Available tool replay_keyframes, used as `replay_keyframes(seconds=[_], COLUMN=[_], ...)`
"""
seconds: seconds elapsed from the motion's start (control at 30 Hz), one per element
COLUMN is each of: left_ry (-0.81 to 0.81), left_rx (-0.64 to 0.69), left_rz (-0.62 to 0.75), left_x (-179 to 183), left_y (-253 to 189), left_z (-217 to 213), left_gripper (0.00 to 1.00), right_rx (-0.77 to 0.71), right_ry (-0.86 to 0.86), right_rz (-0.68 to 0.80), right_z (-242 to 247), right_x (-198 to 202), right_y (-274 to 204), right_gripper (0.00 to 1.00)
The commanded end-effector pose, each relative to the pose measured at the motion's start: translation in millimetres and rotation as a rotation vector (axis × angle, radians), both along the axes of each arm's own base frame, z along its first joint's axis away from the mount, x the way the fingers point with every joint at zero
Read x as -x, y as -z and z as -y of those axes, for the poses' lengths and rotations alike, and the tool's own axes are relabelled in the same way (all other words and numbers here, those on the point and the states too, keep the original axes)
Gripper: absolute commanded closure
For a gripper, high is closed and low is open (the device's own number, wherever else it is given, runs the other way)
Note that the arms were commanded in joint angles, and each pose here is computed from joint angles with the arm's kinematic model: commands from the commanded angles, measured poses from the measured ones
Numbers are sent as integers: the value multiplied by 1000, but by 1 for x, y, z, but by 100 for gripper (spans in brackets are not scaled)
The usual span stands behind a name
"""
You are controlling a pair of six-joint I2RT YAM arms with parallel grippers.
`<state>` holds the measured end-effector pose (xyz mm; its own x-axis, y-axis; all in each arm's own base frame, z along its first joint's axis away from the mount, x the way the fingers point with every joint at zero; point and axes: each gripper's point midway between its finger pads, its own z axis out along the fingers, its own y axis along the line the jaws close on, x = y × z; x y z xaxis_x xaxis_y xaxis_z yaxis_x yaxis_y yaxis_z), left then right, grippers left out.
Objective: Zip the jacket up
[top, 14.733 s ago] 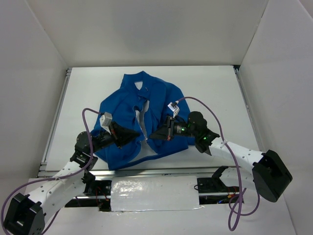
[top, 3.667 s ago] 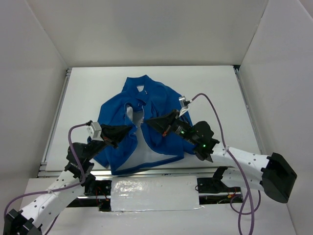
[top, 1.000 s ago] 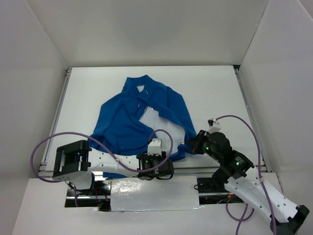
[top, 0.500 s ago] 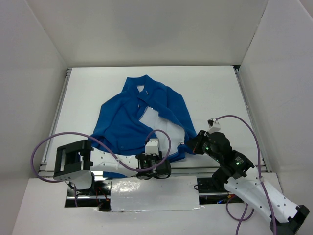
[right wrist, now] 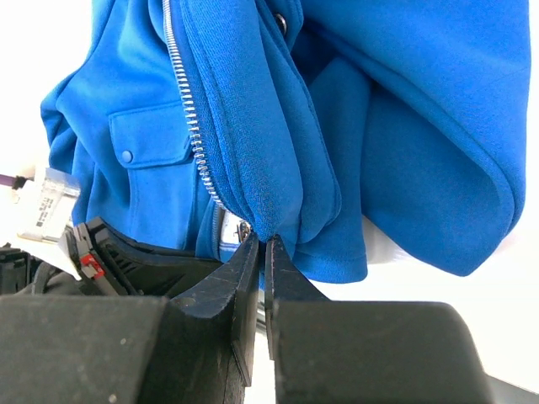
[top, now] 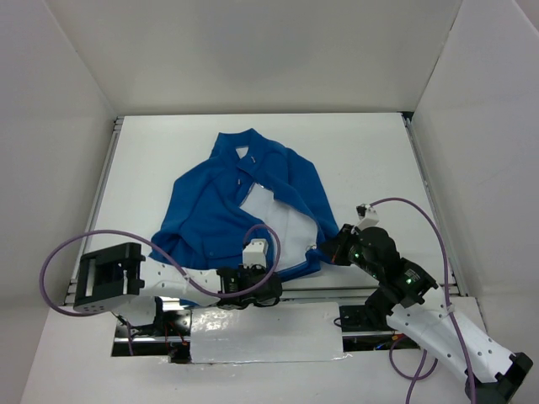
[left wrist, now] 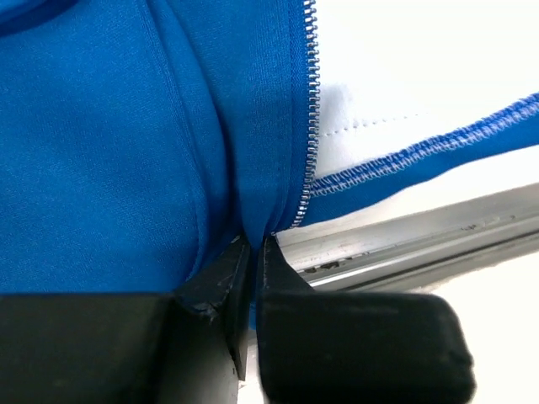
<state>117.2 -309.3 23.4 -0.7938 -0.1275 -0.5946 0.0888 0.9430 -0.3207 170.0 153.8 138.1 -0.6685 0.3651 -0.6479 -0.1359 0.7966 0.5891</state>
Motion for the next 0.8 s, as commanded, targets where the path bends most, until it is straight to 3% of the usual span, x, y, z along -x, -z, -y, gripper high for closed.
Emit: replay_keyframes(seconds=[0.0, 0.07, 0.17, 0.37, 0.43, 0.47, 0.6, 0.77], left_ry=[43, 65, 78, 53, 76, 59, 141, 238], left_rx=[81, 117, 186, 473, 512, 619, 696, 704], left_rz=[27, 61, 146, 420, 521, 580, 786, 903], left_x=[-2, -4, -12, -32, -36, -39, -35, -30], left_y=[-17, -31, -58, -139, -156, -181, -213, -237], left_z=[12, 14, 9, -20, -27, -26, -35, -27], left_gripper=[94, 100, 100, 100, 100, 100, 100, 100], right_rx=[-10, -16, -36, -153, -211, -250, -332, -417], right_ry=[-31, -103, -210, -306, -318, -328, -366, -426], right_rz=[32, 35, 34, 16, 32, 67, 62, 86], right_z=[-5, -15, -31, -57, -65, -70, -92, -114], right_x=[-3, 2, 9, 19, 21, 21, 32, 40], right_y=[-10, -11, -8, -12, -22, -33, -42, -54], right_gripper=[100, 100, 100, 100, 100, 100, 100, 100])
